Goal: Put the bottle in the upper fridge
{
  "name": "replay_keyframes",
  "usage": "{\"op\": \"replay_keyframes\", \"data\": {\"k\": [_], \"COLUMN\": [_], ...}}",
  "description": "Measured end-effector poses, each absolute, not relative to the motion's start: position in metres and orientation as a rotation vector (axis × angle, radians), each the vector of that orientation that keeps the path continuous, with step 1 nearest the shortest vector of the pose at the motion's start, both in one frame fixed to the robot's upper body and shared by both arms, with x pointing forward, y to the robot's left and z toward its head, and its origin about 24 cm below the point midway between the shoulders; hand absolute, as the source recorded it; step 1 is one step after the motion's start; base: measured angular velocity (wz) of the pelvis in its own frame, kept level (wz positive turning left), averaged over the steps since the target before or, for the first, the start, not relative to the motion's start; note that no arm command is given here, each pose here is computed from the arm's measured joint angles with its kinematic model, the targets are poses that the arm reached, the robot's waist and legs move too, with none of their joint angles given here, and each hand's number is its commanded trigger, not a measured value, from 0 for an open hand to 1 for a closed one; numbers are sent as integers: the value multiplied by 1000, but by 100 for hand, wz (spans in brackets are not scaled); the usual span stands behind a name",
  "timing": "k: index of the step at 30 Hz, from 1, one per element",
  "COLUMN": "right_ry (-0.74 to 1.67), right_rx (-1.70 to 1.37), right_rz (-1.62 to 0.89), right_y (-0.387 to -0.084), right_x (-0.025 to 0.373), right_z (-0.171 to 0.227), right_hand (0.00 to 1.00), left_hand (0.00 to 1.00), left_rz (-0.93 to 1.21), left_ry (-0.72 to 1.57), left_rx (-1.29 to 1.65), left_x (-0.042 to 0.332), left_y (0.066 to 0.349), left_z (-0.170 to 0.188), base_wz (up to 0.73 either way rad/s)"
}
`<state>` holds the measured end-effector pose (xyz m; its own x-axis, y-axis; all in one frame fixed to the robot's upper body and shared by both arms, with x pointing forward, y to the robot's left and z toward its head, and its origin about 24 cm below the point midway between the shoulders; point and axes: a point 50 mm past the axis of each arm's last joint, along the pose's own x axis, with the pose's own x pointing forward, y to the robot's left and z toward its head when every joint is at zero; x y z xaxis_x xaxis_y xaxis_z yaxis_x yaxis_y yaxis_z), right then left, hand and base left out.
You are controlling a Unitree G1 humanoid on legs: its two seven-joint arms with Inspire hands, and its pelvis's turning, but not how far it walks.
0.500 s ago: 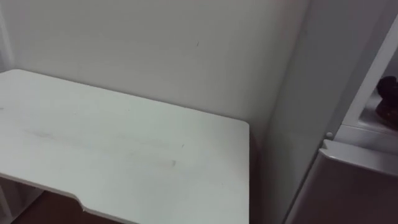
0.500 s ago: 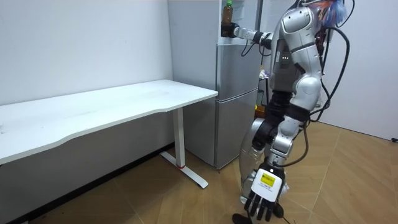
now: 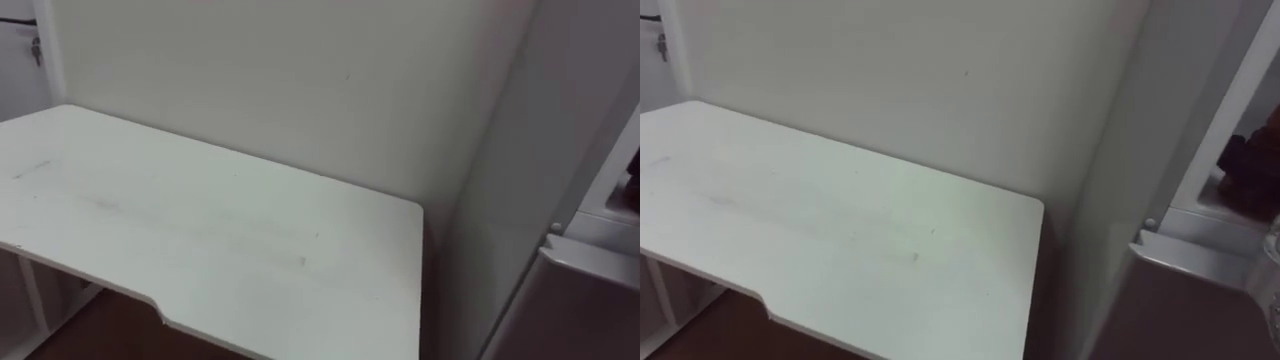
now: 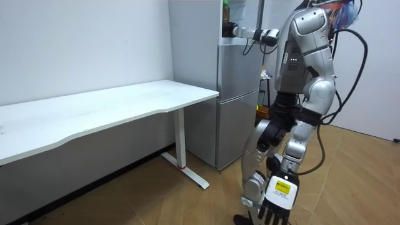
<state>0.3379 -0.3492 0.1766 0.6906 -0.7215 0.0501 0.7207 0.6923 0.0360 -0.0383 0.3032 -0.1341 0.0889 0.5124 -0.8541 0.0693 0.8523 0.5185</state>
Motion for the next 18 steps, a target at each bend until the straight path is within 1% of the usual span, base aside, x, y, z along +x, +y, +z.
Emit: {"op": "replay_keyframes", "data": {"k": [4,8,9,10,11,12,13,18], "right_ry": [-18,-5,-2,0,0,0,1,14], "right_rx": [1,-29,-37,-40,-40,-40,-40,-46], "right_rz": [-835,-816,-808,-799,-795,-790,-787,-789], "right_y": [-361,-361,-362,-363,-363,-363,-362,-366], "right_x": [335,337,336,336,336,337,337,335], "right_z": [170,171,171,171,171,171,171,171], "right_hand": [100,100,85,79,51,7,0,0], "left_hand": [0,0,0,0,0,0,0,0], "left_rz": [364,368,368,369,369,373,375,377], "left_ry": [1476,1486,1483,1482,1482,1481,1481,1481], "left_rx": [519,523,523,522,522,516,513,513], "left_x": [-39,-40,-39,-39,-39,-39,-39,-39], "left_y": [312,314,314,314,314,314,314,317], "left_z": [-130,-129,-129,-129,-129,-129,-129,-128], "base_wz": [4,0,0,0,0,0,0,0]}}
